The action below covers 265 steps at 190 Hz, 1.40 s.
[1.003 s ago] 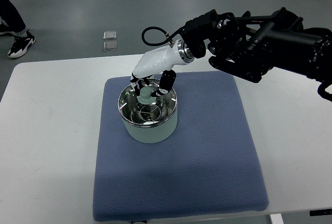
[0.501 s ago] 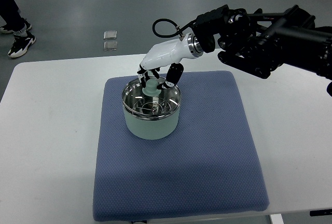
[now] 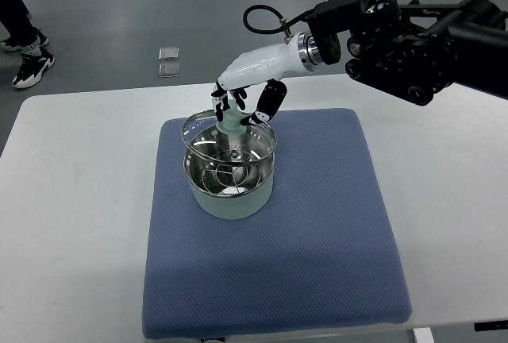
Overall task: Open lid and place right of pot
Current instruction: 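Lift the glass lid up off the pot with the right hand, then carry the lid beside the pot and lower it onto the mat, then open the right hand and withdraw it from the lid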
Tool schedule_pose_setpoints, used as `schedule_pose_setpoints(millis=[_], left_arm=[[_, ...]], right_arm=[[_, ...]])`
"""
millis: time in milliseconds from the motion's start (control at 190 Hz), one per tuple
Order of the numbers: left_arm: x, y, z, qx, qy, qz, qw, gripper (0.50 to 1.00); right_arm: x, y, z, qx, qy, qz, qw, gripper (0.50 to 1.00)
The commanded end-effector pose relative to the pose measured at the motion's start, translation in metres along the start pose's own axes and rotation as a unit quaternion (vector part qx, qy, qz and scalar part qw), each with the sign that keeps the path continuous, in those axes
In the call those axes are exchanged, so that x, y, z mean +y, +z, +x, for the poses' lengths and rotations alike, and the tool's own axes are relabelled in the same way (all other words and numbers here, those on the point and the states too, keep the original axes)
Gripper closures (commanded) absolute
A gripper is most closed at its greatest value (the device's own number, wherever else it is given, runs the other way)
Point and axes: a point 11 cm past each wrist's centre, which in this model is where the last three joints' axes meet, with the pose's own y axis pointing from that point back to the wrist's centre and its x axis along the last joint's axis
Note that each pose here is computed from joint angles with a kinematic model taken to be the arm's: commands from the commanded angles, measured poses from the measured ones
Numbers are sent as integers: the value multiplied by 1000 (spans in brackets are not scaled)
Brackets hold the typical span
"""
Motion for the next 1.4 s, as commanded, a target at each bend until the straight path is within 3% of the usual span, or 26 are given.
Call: schedule_pose_setpoints(millis=[0,301,454,459,512,712,913,923,945,950,955,960,966,971,976,982,987,992,997,1003,1008,1013,1034,1235,1393], left_arm=[[0,0,0,0,-1,-1,1000,500],[0,1,0,-1,-1,-1,1000,500],[0,1,0,-1,-1,-1,1000,500],[0,1,0,-1,-1,-1,1000,500],[0,1,0,-1,-1,-1,1000,500],[0,1,-1,-1,-2,-1,1000,500],[0,1,-1,-1,-2,-1,1000,500],[0,1,-1,-1,-1,-1,1000,500],[0,1,-1,-1,-2,-1,1000,500],[0,1,-1,-1,-1,-1,1000,500],[0,1,-1,-1,-1,-1,1000,500],[0,1,-1,-1,-1,-1,1000,500],[0,1,-1,-1,-1,-1,1000,500],[0,1,-1,-1,-1,-1,1000,500],[0,1,-1,-1,-1,-1,1000,500],[0,1,-1,0,-1,-1,1000,500],[0,1,-1,0,-1,-1,1000,500],[0,1,-1,0,-2,-1,1000,500],[0,1,-1,0,-2,-1,1000,500],[0,1,-1,0,-2,-1,1000,500],[0,1,-1,0,-2,-1,1000,500],[0,1,-1,0,-2,-1,1000,500],[0,1,-1,0,-2,-1,1000,500],[0,1,-1,0,-2,-2,1000,500],[0,1,-1,0,-2,-2,1000,500]], right_arm=[[8,5,3,-1,2,-7,1000,1000],[47,40,-8,-24,11,-53,998,1000],[63,58,-31,-47,10,-74,996,1000],[71,68,-46,-61,7,-85,994,1000],[76,75,-63,-73,2,-94,993,1000],[73,83,-120,-106,-11,-101,989,1000],[67,85,-149,-122,-11,-104,987,1000],[66,85,-150,-124,-11,-103,987,996],[66,85,-152,-127,-10,-104,986,934],[64,84,-152,-130,-8,-102,986,900],[64,84,-152,-130,-8,-102,986,899],[64,84,-152,-132,-6,-102,986,861],[64,84,-152,-132,-6,-102,986,861],[64,84,-153,-134,-5,-102,986,812],[64,84,-153,-134,-5,-102,986,812],[64,84,-154,-134,-4,-102,986,759],[64,84,-154,-134,-4,-102,986,758],[64,84,-153,-134,-1,-102,986,704],[64,84,-153,-134,-1,-102,986,703],[63,84,-153,-134,1,-101,986,663],[63,84,-153,-134,1,-101,986,662],[63,84,-152,-134,4,-101,986,628],[63,84,-151,-134,10,-101,986,591],[67,87,-122,-227,127,-82,962,581],[71,98,-119,-456,275,-32,846,579]])
